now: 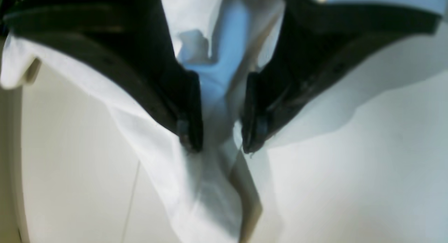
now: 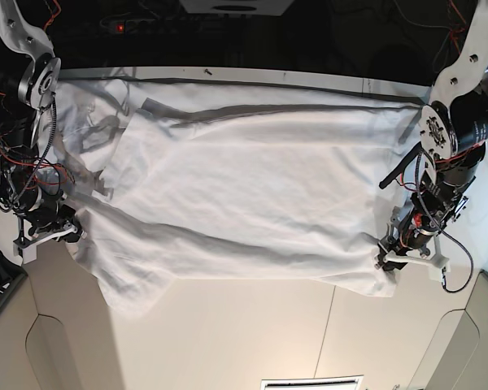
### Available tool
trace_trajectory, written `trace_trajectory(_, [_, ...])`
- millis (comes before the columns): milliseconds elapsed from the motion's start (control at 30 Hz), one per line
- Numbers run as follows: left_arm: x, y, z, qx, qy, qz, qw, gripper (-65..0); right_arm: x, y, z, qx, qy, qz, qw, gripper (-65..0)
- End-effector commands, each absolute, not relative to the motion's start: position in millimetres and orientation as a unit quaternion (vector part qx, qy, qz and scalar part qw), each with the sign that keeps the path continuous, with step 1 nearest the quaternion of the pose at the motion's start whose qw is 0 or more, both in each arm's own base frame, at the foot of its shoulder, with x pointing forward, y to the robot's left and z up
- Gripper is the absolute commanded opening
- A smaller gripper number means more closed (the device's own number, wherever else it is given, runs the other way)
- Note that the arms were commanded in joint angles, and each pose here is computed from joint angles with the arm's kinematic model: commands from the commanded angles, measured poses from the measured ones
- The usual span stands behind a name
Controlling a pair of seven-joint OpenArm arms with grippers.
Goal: Layout the t-shirt on the table in an organized manner, then fold the t-shirt properly
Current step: 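Grasp the hem corners with both grippers and pull the shirt taut, then fold the held hem over the shirt body toward the other edge with both grippers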
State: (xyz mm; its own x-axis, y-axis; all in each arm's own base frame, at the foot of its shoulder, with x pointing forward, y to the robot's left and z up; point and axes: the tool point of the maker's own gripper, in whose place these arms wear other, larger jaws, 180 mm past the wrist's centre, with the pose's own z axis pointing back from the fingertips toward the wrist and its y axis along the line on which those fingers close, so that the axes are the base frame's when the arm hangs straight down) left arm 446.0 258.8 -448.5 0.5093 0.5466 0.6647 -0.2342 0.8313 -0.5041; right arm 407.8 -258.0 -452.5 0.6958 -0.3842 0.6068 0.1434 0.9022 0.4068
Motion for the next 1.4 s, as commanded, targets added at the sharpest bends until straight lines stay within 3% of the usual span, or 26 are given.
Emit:
trace_trajectory(0, [461, 261, -430, -0.18, -0.457, 0.207, 0.846, -39.7, 425, -266, -431, 0.168, -0.393, -0.141, 0.893, -65.0])
trace_trajectory(233, [461, 262, -434, -0.147, -0.457, 0.181, 0.858, -39.3, 425, -266, -431, 0.168, -0.393, -0.141, 0.893, -65.0])
trace_trajectory(300, [462, 266, -433, -0.139, -0.461, 0.186, 0.856, -46.4, 425, -266, -431, 0.168, -0.393, -0.141, 0.893, -65.0])
trace_trajectory(400, [465, 266, -429, -0.138, -0.47, 0.186, 0.852, -63.3, 425, -265, -431, 0.168, -0.393, -0.141, 0.893, -65.0])
trace_trajectory(433, [467, 267, -426, -0.138, -0.473, 0.184, 0.85, -65.0, 425, -265, -431, 0.168, -0.392, -0.141, 0.893, -65.0])
trace_trajectory(667, [481, 279, -396, -0.136, -0.503, 0.154, 0.839, -65.0, 437, -275, -407, 0.185, -0.427, -0.161, 0.87, -65.0])
trace_trajectory(967, [476, 308, -379, -0.116, -0.521, 0.134, 0.835, -65.0, 438, -266, -387, 0.203, -0.406, -0.133, 0.881, -65.0])
trace_trajectory(1367, [440, 310, -372, -0.162, -0.542, 0.101, 0.818, -65.0, 432, -243, -358, 0.253, -0.377, -0.087, 0.887, -65.0])
